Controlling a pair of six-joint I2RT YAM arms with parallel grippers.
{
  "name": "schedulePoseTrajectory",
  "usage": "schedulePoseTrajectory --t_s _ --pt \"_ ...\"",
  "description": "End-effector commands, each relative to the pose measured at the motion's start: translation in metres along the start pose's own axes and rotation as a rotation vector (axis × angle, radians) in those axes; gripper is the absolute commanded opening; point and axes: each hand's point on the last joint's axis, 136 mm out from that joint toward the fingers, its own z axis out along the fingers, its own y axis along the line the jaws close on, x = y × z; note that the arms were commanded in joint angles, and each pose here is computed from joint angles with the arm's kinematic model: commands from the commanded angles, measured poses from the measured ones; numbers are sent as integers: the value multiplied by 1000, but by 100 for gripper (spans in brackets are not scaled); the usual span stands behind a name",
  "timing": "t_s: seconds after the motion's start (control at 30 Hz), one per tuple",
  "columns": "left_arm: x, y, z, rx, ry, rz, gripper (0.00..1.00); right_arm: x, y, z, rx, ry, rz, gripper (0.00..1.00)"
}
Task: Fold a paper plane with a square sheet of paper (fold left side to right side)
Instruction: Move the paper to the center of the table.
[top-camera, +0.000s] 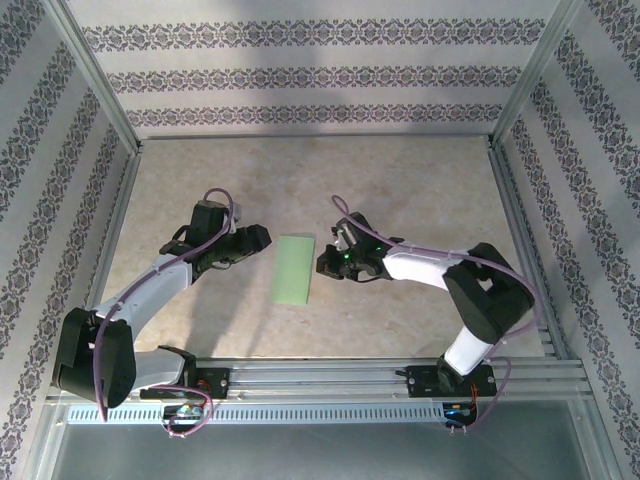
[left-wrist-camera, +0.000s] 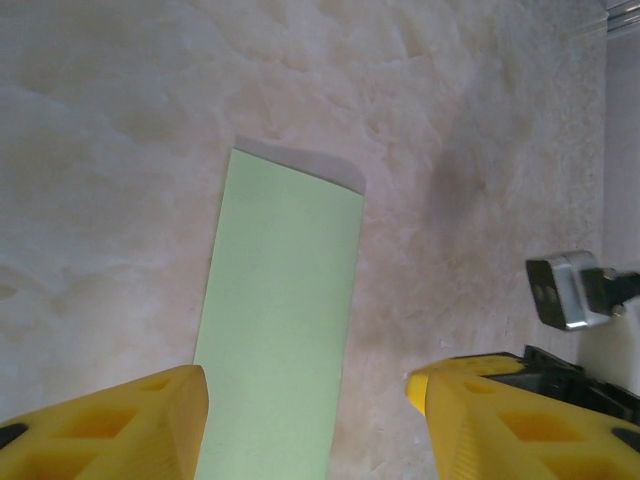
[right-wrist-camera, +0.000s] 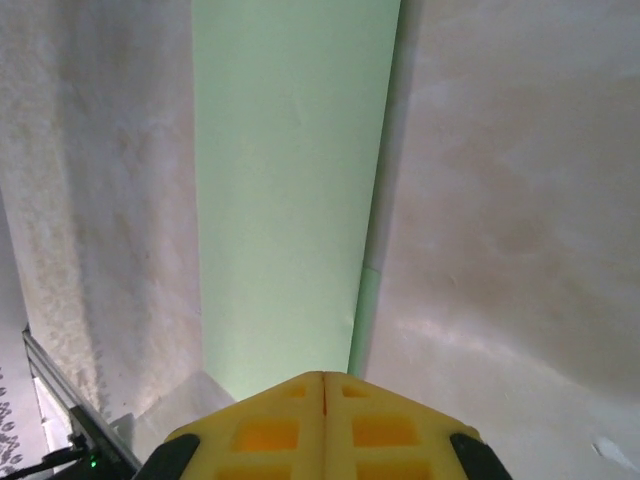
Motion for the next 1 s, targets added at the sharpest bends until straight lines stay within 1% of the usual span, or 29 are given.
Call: schedulePoseTrajectory --t_s 0.0,0.13,0.43,0.63,0.8,0.97 --pt "-2 0 -5 11 -7 41 60 -14 15 14 -31 -30 0 0" --pt "-1 1 -6 3 -1 47 60 -16 12 28 -18 -16 2 0" --pt "-1 4 -3 -8 13 47 60 -15 7 44 -9 23 -6 0" --pt "7 3 2 -1 71 55 59 -7 -16 45 90 59 -14 0" --pt "25 0 8 52 149 47 54 -1 -43 35 170 99 -51 0" --pt "51 -2 20 63 246 34 46 3 -63 22 187 115 -67 0"
